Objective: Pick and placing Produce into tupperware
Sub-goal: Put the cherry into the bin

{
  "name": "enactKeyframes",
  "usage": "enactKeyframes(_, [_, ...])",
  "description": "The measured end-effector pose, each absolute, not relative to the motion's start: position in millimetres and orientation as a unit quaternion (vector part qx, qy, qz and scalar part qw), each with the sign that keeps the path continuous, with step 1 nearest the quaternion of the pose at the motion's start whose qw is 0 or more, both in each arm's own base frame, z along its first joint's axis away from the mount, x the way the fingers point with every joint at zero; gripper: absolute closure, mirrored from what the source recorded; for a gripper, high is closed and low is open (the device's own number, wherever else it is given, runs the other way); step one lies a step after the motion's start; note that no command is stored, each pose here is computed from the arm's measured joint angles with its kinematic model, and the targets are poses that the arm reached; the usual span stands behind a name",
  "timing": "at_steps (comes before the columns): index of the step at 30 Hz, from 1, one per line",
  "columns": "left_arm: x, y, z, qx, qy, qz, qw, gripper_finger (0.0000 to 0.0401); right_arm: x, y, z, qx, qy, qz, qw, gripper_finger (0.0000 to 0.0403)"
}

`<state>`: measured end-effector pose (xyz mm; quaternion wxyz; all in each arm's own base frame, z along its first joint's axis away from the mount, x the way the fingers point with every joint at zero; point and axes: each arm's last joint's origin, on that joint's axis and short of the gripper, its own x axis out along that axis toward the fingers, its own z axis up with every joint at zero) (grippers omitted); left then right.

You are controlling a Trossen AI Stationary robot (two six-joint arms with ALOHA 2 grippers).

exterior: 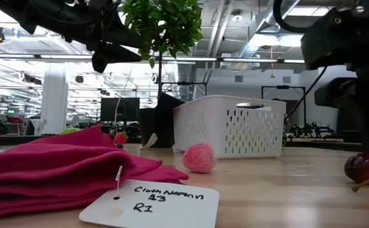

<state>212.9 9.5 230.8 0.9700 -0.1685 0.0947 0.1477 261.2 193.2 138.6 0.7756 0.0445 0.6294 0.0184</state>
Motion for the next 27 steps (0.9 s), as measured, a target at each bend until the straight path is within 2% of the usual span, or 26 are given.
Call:
enactKeyframes(7, [213.9,9.5,230.5,-0.169,0.093,0.147,0.97,0.0216,263.2,194.0,139.6,0.05,0.622,0.023,0.781,0.0264])
enactKeyframes(14, [213.9,9.5,230.5,-0.169,0.093,0.147,0.97,0.0216,263.6,193.5,139.7,0.044,0.623,0.033,0.78,0.0386])
enactKeyframes(27, [213.9,9.5,230.5,-0.168,0.093,0.147,0.97,0.0216,276.2,178.0,145.0,0.005,0.615,0.023,0.788,0.0388])
